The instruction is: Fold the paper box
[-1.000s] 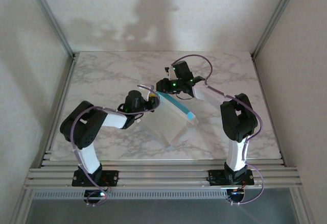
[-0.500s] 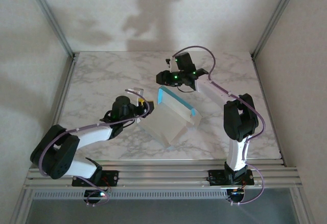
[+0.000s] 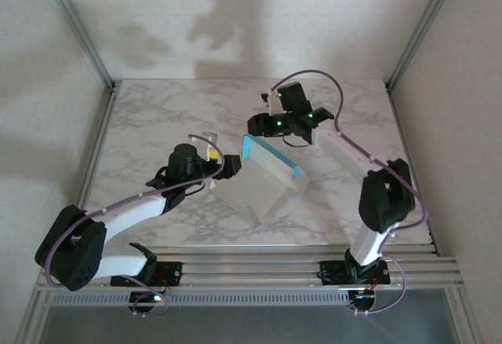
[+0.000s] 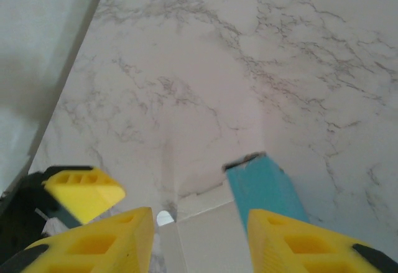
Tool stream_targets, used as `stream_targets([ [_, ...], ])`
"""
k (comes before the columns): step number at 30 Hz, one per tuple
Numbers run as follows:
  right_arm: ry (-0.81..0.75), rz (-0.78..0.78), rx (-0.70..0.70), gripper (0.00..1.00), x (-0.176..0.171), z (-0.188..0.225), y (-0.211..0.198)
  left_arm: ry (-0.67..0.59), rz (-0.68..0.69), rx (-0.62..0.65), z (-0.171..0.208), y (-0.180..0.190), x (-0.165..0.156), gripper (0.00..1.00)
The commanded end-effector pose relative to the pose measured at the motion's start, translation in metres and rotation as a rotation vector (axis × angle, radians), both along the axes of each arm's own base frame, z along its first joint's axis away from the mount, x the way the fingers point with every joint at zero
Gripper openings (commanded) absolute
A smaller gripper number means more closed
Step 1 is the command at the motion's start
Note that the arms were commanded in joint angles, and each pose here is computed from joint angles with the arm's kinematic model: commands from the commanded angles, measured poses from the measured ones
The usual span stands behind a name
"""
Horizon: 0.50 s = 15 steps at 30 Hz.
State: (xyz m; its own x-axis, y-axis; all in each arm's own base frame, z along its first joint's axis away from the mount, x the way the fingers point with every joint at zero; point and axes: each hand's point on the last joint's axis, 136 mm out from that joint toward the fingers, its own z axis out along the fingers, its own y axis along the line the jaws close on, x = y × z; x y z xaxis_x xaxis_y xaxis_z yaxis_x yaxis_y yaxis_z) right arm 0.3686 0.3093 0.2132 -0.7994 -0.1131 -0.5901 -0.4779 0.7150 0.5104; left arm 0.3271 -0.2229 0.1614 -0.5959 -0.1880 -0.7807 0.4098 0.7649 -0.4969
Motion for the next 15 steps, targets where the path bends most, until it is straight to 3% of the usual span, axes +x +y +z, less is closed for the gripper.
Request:
stream_targets([
  [1, -0.05, 0.006, -0.07, 0.46, -0.032, 0.005, -0.012, 0.095, -0.1, -0.048, 0.005, -0.018, -0.012, 0.99],
  [4, -0.061, -0.004, -0.08, 0.51, -0.059, 0.008, -0.018, 0.151, -0.157, -0.04, -0.006, -0.024, -0.02, 0.99],
  [8, -0.052, -0.002, -0.067, 0.54, -0.101, 0.005, -0.022, 0.157, -0.133, -0.061, -0.012, -0.018, -0.017, 0.99],
  [15, 0.044, -0.006, -0.068, 0.67, -0.155, -0.035, -0.032, 0.223, -0.114, -0.137, -0.016, -0.021, -0.011, 0.99],
])
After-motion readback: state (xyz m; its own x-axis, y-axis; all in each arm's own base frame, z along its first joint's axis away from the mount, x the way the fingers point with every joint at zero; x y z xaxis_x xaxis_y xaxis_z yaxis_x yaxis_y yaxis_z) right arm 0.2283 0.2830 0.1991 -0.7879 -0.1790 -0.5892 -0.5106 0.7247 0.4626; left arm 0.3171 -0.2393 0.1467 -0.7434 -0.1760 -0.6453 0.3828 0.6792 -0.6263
